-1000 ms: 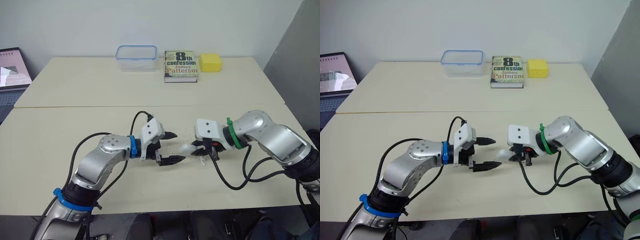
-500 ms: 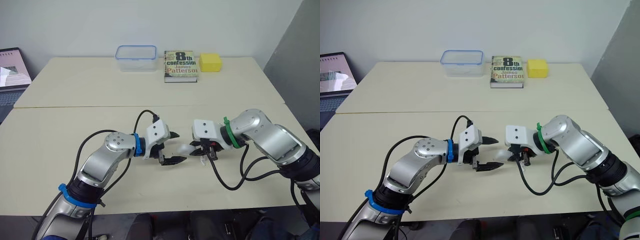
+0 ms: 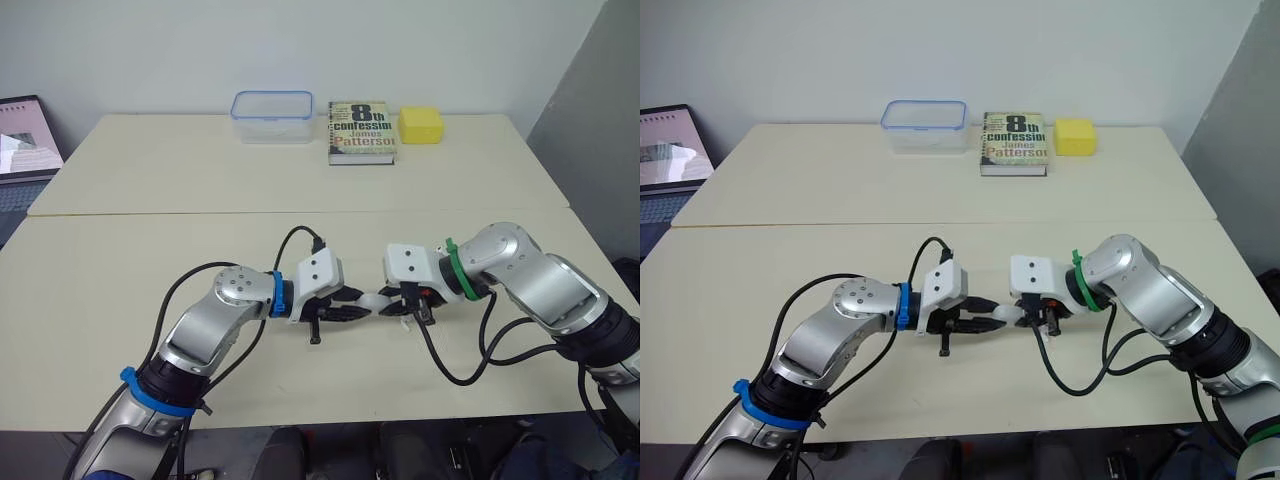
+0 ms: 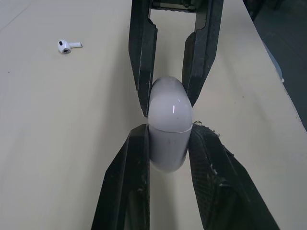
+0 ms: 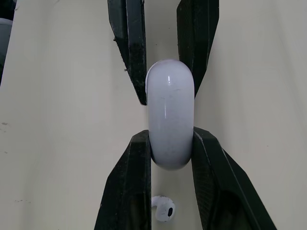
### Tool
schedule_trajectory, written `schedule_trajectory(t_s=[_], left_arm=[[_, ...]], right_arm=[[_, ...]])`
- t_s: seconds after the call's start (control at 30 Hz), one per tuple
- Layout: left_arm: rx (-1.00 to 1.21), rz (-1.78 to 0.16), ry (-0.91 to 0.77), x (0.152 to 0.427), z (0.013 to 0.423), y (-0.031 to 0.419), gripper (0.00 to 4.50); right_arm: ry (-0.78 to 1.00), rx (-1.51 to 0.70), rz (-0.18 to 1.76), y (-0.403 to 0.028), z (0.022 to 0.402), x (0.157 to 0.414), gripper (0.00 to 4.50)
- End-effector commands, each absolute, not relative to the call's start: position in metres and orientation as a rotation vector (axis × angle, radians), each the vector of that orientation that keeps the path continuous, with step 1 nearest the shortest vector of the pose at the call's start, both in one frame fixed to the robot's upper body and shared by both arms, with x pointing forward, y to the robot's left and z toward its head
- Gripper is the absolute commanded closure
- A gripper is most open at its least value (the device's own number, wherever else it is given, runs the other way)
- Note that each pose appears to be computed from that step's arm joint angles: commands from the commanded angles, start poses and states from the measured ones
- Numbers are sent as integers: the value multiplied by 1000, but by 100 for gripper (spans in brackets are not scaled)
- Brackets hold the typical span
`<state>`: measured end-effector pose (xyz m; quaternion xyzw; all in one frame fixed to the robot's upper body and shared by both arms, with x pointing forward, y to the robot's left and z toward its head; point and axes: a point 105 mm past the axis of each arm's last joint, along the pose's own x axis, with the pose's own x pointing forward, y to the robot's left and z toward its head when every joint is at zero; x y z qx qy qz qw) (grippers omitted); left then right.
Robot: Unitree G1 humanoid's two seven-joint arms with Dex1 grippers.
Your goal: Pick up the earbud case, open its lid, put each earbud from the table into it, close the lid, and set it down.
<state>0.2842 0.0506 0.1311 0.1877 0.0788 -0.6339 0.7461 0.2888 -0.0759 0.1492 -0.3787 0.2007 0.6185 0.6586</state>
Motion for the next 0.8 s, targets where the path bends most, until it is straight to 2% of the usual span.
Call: schedule_trajectory(t_s=[0.03,0.17,0.23,0.37,0.8], left_arm=[[429,-1389,142,285,136,48,372],[400,-1396,143,285,138,49,372],[407,-1377,140,289,140,52,297],[427,-1370,155,291,139,55,181],[399,-1393,165,289,140,50,180]], right_arm=[[377,-866,1404,-72,163,289,376],[372,-868,1407,-72,164,289,376],[371,-869,1408,-72,164,289,376],[368,-871,1409,-72,165,289,376],[356,-877,1414,-70,167,289,376]])
